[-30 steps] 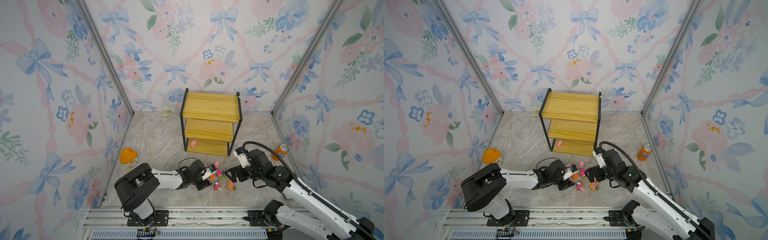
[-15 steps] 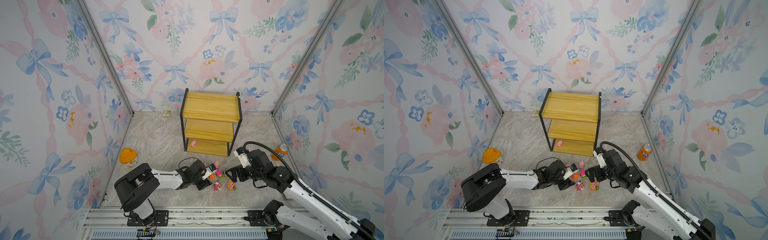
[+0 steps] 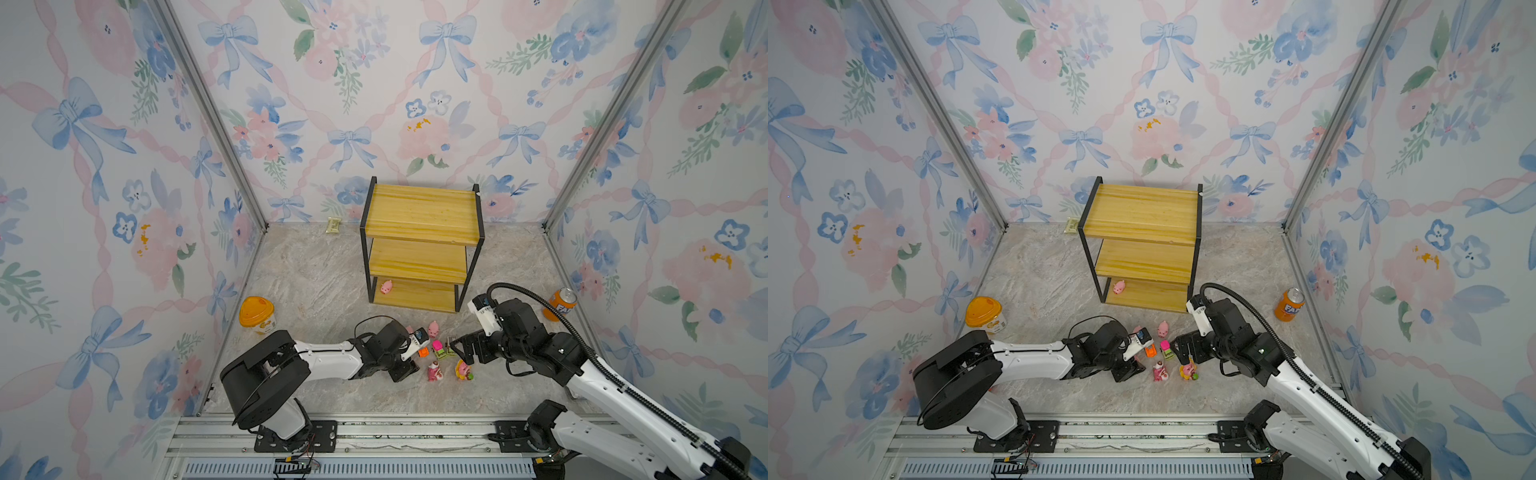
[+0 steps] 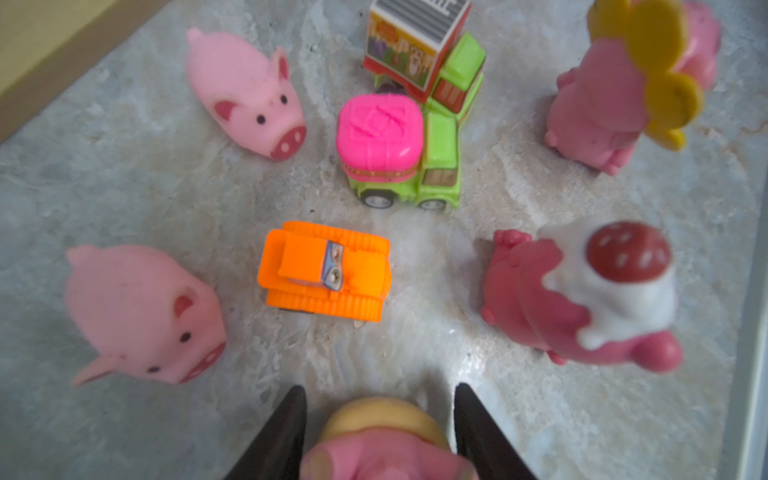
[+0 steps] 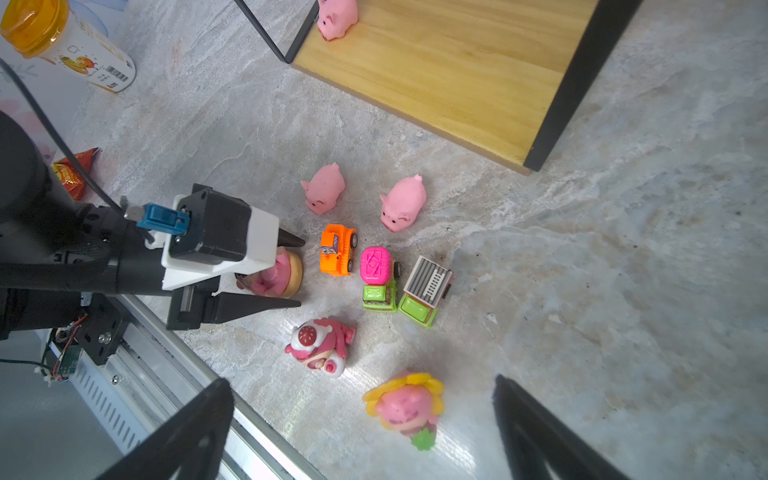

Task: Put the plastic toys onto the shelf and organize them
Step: 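Close the left gripper on the pink figurine on a donut base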

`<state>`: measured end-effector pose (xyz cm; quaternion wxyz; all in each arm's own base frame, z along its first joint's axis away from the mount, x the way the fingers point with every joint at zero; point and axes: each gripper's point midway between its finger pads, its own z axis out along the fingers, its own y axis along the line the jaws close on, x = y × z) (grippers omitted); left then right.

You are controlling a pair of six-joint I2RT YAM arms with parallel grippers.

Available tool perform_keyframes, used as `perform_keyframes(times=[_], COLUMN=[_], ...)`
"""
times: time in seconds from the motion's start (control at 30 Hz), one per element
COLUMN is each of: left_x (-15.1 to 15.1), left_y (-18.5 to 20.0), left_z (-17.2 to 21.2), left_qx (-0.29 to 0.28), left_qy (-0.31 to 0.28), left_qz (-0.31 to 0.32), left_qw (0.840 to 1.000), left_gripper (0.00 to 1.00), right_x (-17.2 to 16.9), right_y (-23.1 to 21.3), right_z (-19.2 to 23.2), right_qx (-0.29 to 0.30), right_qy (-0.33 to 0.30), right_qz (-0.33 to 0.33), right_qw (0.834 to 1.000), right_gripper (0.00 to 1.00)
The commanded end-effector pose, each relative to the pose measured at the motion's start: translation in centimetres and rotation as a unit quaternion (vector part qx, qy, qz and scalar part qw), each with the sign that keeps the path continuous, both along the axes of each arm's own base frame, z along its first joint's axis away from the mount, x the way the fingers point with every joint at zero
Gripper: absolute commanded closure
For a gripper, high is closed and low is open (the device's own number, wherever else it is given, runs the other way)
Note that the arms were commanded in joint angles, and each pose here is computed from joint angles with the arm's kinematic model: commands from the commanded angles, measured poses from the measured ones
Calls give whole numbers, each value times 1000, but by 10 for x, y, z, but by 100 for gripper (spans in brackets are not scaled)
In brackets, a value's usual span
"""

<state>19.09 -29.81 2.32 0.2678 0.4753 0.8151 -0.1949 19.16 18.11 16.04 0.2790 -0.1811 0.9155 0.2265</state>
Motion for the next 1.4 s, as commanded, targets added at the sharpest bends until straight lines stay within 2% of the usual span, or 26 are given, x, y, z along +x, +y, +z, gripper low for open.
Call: perform_keyframes(times=[0.0,0.2,0.37,0.87,1.17,1.37], left_x=[-5,-3,0,-5,-10,-12], left_y=[4,-7,-5,3,0,-1], left_z=[9,42,52,24,4,-4], left_qx=[0,-25,-14,11,4,6], left_qy=[18,14,1,26,55,54], left_qz=[5,-3,-4,7,19,28], left_qw=[1000,1000,1000,1000,998,998], left_gripper=[96,100,100,100,100,100], right_x=[-3,-1,1,3,3,2], right_y=[-4,-11,-14,-16,-18,-19], right_z=[-5,-8,-11,-16,-18,-18], right_qx=[-17,-35,-39,-47,-51,-50], right_qy=[4,8,15,26,28,28], right_qz=[2,-16,-26,-33,-37,-39], right_qw=[1000,999,999,998,998,998], right_gripper=[0,0,0,0,0,0])
